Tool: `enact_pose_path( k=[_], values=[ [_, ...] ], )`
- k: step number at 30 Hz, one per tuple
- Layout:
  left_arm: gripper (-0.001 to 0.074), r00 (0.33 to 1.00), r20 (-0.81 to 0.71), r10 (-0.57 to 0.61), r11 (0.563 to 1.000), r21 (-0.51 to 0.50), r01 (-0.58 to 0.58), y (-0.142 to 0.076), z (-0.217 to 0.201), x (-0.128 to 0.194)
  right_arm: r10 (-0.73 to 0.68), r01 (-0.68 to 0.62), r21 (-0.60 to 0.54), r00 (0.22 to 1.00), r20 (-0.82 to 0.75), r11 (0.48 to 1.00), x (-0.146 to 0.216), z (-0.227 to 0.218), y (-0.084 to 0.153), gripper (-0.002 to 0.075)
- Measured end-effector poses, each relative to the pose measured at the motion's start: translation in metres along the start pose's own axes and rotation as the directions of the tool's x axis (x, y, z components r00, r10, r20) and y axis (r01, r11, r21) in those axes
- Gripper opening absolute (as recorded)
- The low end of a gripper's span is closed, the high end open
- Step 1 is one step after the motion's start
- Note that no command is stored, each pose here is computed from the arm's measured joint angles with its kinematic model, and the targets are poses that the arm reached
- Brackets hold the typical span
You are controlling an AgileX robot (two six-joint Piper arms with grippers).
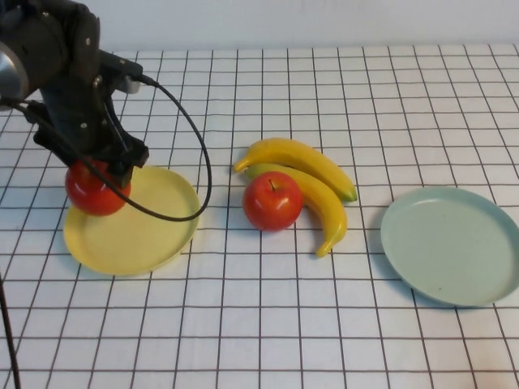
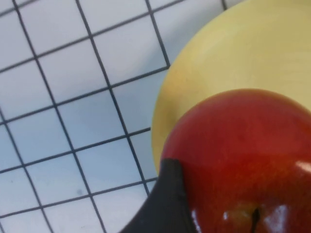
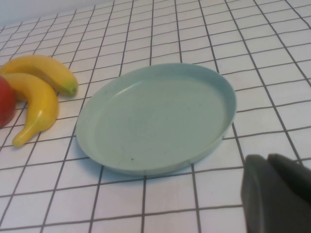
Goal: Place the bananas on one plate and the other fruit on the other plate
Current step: Put one type of fruit in the left plate
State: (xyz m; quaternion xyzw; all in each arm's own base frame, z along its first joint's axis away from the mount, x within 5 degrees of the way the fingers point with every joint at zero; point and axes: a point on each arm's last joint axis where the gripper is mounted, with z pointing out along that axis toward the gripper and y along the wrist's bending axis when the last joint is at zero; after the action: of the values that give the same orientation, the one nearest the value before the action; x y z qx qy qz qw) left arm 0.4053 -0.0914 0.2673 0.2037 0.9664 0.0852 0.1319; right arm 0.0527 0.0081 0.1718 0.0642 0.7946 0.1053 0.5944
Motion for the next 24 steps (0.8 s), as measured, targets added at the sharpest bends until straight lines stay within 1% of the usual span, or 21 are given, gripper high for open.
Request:
enact_pose_path(
  k=[5,14,19,21,22,24],
  values=[
    [0.0582,0.999,-0.039,0.001,1.000,0.021,-0.001,-0.002,0.022,-0.002,0.000,0.000,0.000,1.000,0.000,1.000,0.000,0.000,0.000,-0.0017],
    [0.0582,0.999,0.032,-0.006,0.999,0.040,0.005,-0.004,0.023,-0.008,0.000,0.000,0.000,1.000,0.000,1.000,0.000,0.000,0.000,-0.0017],
    [0.0582,0.999,0.034,-0.017,0.999,0.051,0.015,0.000,0.023,-0.008,0.000,0.000,0.000,1.000,0.000,1.000,0.000,0.000,0.000,-0.0017],
    [0.0582,1.000,0.030,-0.005,0.997,0.073,0.003,0.001,0.024,-0.007,0.000,0.000,0.000,1.000,0.000,1.000,0.000,0.000,0.000,-0.0017],
    [0.0587,1.000,0.028,0.012,0.996,0.086,-0.014,0.002,0.024,-0.006,0.000,0.000,0.000,1.000,0.000,1.000,0.000,0.000,0.000,-0.0017],
    [0.0636,0.999,0.028,0.043,0.993,0.110,-0.045,0.004,0.025,-0.005,0.000,0.000,0.000,1.000,0.000,1.000,0.000,0.000,0.000,-0.0017]
  ],
)
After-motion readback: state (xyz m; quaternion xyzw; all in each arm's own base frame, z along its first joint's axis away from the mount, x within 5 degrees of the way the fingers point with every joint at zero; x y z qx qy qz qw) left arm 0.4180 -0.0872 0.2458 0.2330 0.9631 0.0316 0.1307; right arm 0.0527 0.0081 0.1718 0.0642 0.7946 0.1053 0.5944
